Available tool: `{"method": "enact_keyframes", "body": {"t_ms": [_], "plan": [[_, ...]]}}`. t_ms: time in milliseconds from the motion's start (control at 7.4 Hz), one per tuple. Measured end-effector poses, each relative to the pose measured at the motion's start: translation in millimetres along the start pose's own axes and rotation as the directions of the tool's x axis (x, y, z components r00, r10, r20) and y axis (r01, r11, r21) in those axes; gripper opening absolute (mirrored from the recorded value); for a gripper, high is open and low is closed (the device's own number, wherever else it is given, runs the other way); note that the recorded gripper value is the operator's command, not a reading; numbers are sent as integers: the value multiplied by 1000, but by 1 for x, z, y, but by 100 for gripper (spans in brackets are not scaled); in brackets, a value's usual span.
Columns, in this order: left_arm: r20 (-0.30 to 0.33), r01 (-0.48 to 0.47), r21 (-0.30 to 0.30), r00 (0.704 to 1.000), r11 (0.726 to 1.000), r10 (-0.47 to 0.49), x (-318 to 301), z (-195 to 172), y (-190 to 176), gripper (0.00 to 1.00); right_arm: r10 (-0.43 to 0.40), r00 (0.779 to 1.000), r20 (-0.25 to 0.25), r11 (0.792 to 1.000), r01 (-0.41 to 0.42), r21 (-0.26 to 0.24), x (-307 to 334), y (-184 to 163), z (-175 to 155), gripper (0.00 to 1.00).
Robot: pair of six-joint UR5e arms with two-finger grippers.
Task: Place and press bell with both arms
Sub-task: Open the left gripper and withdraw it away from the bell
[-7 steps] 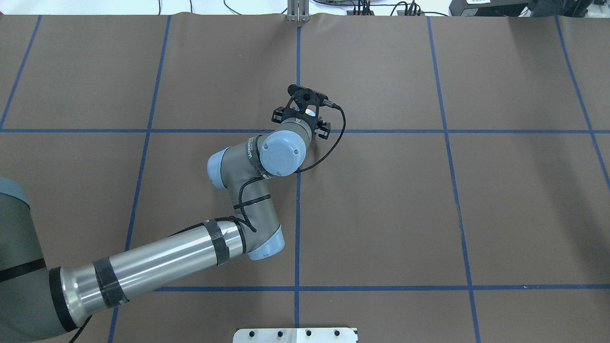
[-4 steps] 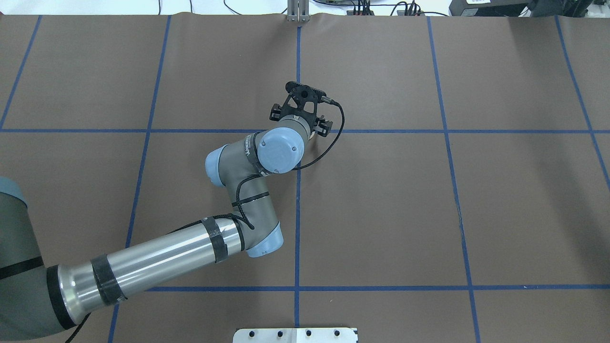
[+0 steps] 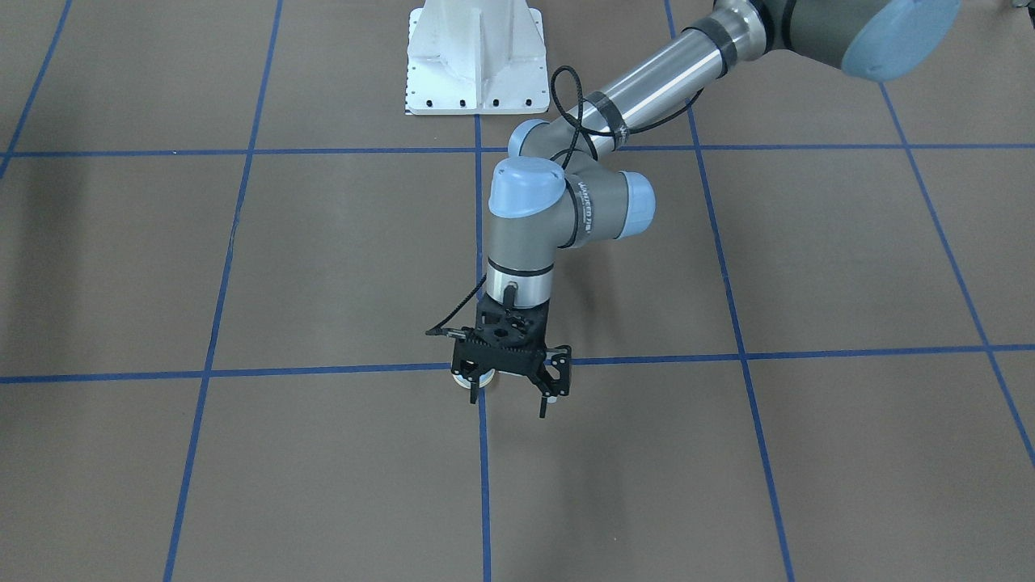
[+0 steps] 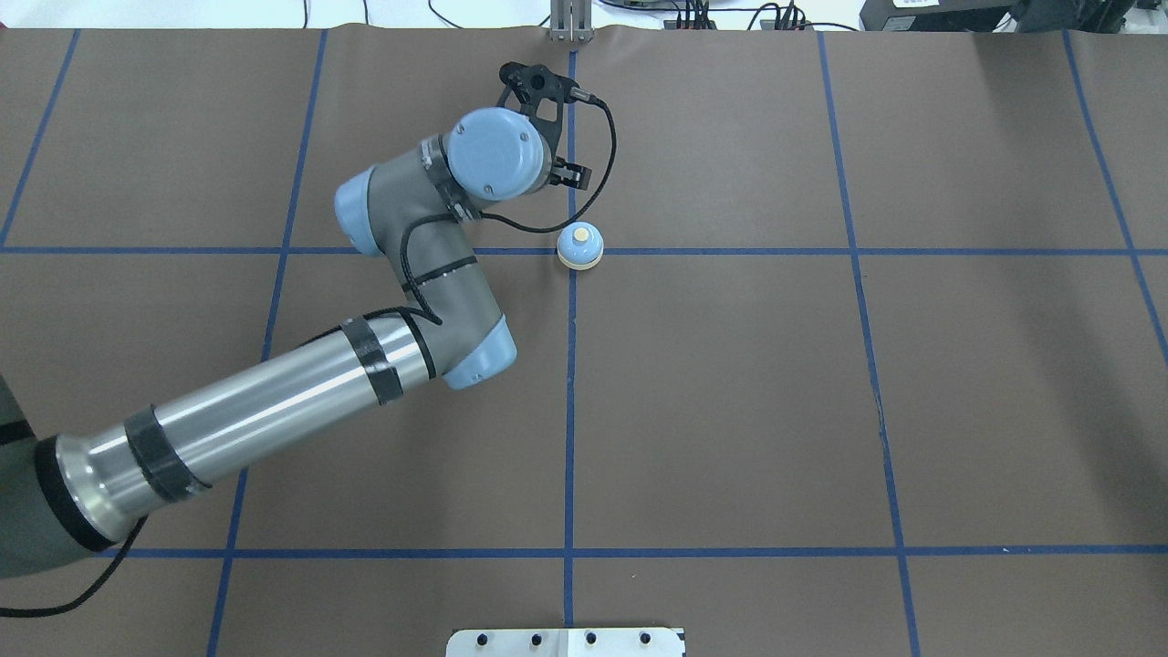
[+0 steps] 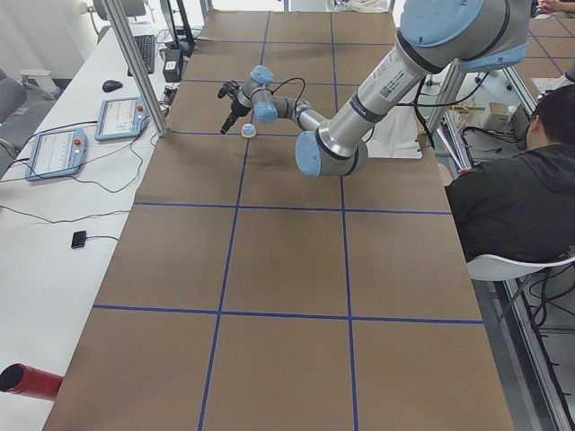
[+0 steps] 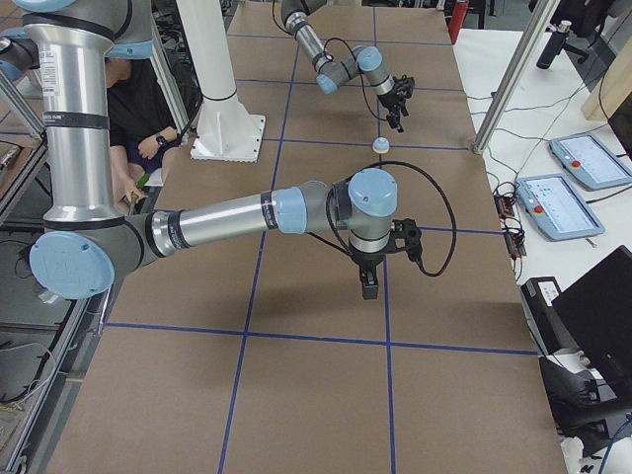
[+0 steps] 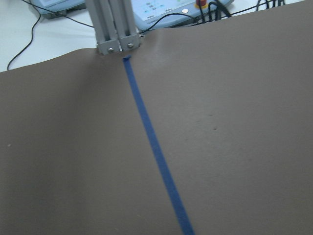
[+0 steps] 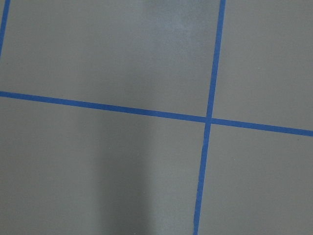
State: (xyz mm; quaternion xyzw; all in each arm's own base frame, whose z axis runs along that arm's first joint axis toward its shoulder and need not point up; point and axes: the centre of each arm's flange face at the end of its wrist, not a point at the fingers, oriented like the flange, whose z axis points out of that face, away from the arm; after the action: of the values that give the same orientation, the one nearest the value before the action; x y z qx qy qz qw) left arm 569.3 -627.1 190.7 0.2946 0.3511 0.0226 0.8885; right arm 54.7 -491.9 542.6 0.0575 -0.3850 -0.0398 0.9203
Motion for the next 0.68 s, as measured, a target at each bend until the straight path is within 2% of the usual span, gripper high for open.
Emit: {"method": "enact_keyframes", "body": {"t_ms": [135, 270, 541, 676], "plan": [[6, -8, -89, 1000, 996, 8, -40, -14, -27, 100, 25, 1000, 2, 1000, -25, 8, -11, -12, -3, 100], [7, -31, -150, 999, 988, 33, -86, -23, -46, 100, 60, 998, 10, 998, -60, 16, -42, -38, -5, 100], [-3, -94, -216, 995, 972, 95, -199, -31, -57, 100, 122, 992, 31, 993, -121, -9, -154, -104, 14, 99], [-2, -127, -230, 991, 965, 130, -254, -35, -53, 100, 156, 987, 28, 988, -156, -20, -216, -130, 26, 94]]}}
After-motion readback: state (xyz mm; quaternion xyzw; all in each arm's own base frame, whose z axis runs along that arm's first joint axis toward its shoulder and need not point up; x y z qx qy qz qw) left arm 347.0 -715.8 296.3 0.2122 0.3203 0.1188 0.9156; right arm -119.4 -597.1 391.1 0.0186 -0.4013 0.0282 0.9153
